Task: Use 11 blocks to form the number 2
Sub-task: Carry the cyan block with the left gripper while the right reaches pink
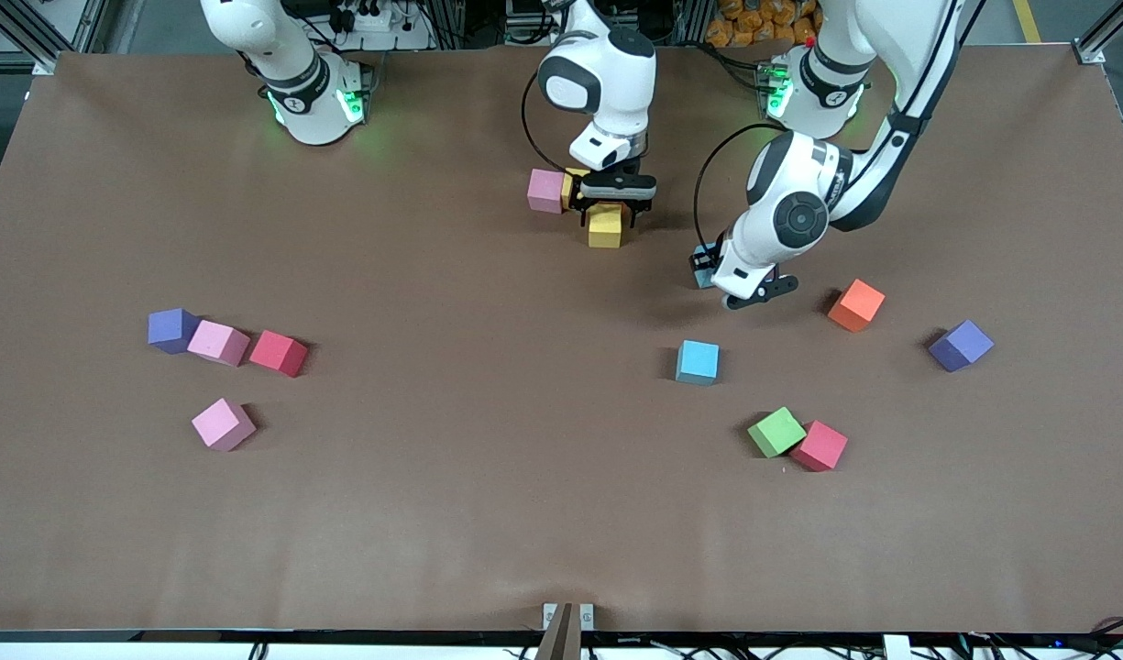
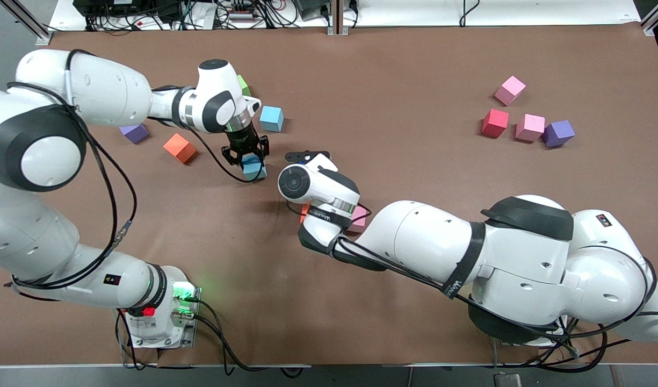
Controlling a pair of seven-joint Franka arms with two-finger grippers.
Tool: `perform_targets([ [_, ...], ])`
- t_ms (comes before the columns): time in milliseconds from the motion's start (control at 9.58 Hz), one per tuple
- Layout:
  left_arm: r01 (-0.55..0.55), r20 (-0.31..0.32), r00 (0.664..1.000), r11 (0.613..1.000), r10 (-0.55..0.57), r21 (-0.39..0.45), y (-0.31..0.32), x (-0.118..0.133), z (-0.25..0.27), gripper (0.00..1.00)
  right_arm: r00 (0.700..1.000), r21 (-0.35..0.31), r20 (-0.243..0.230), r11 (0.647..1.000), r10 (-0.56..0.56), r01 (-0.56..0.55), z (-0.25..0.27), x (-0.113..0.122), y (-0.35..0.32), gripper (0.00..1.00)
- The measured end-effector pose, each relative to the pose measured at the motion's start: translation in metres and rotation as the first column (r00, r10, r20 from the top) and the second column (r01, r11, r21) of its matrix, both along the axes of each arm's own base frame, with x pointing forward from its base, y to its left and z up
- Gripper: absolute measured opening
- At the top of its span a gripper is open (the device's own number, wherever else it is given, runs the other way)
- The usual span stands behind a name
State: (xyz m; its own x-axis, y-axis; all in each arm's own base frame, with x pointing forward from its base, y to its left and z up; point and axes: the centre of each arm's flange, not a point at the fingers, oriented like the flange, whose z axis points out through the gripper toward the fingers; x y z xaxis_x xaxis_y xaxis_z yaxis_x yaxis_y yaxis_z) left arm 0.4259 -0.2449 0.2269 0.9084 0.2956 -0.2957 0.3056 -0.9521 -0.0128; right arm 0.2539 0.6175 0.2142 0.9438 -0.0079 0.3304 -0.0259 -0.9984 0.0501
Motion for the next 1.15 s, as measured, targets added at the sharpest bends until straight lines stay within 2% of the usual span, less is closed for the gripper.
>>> perform_targets([
  [313, 0.022, 0.004, 1.0, 1.0, -0.022, -0.005, -0.01, 0.015, 0.047, 0.6, 0.999, -0.031, -0.025, 0.999, 0.029, -0.029, 0.009, 0.015, -0.007, 1.0],
  [522, 0.088, 0.013, 0.996, 0.996, -0.088, 0.021, -0.023, 0.03, 0.076, 0.56, 0.997, -0.042, -0.05, 0.997, 0.063, -0.065, 0.029, 0.037, -0.016, 1.0],
  [626, 0.109, 0.016, 0.994, 0.994, -0.11, 0.026, -0.03, 0.037, 0.089, 0.56, 0.996, -0.032, -0.057, 0.997, 0.073, -0.075, 0.044, 0.057, -0.024, 1.0],
  [835, 0.134, 0.026, 0.991, 0.991, -0.134, 0.015, -0.047, 0.05, 0.101, 0.56, 0.993, -0.018, -0.07, 0.995, 0.098, -0.099, 0.072, 0.113, -0.053, 1.0],
  [1044, 0.169, 0.038, 0.985, 0.986, -0.169, -0.002, -0.069, 0.065, 0.099, 0.56, 0.984, -0.013, -0.111, 0.99, 0.14, -0.142, 0.076, 0.175, -0.098, 1.0],
  [1149, 0.19, 0.037, 0.981, 0.982, -0.19, -0.005, -0.087, 0.068, 0.092, 0.56, 0.97, -0.016, -0.137, 0.979, 0.201, -0.205, 0.073, 0.202, -0.122, 1.0],
])
